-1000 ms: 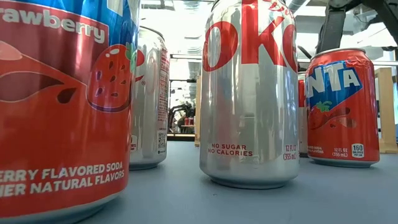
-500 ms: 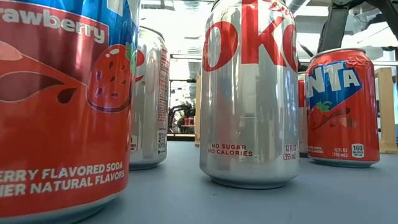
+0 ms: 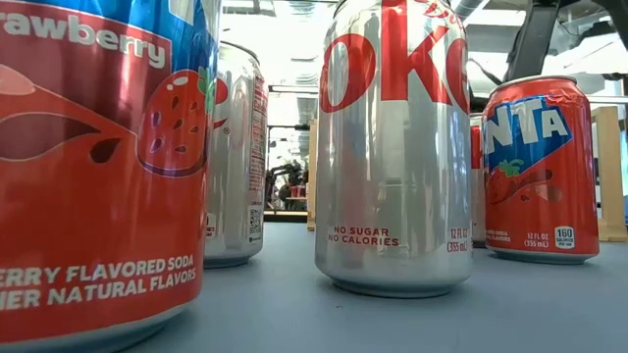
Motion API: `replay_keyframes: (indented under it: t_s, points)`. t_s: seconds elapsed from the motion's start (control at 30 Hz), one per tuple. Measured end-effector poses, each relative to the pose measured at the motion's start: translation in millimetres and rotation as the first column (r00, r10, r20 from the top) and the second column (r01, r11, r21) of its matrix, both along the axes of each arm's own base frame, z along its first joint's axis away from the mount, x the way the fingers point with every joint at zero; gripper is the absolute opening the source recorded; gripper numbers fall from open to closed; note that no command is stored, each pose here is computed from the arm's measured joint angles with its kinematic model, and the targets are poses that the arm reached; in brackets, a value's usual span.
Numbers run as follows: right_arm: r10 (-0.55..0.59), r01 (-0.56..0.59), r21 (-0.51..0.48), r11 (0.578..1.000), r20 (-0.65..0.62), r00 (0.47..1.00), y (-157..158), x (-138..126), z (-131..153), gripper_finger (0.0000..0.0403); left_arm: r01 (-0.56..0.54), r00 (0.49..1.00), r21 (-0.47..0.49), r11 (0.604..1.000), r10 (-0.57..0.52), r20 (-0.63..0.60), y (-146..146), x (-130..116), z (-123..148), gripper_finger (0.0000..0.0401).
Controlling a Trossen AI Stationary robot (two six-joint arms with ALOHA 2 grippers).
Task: Place canned beverage on shelf
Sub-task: Put the blue soda can aligned with the other blue soda cans on the shelf
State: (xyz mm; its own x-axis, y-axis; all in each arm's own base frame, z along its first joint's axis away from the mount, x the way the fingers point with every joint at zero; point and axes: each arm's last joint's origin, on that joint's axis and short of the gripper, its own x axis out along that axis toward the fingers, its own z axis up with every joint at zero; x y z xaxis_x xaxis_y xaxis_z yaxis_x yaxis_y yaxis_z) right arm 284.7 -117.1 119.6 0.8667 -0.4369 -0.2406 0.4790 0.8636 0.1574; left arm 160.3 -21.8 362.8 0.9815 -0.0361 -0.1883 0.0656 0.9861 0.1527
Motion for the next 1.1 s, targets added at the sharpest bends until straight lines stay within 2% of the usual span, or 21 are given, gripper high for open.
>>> replay_keyframes:
  t_s: [0.53,0.87,1.1]
  points:
    - [-0.032,0.032,0.003,0.999,-0.005,0.999,-9.2,-4.1,-1.0,0.0177,-0.001,1.0,-0.004,1.0,0.001,0.0,0.0,0.0,0.0,0.038]
    - [-0.033,0.035,0.052,0.998,-0.029,0.999,-8.6,-4.7,-4.4,0.0243,0.001,1.0,0.003,1.0,-0.001,0.0,0.0,0.0,0.0,0.038]
    - [-0.032,0.034,0.051,0.998,-0.026,0.999,-8.6,-4.6,-4.1,0.0254,0.002,1.0,0.012,1.0,-0.002,0.001,0.1,0.0,0.0,0.038]
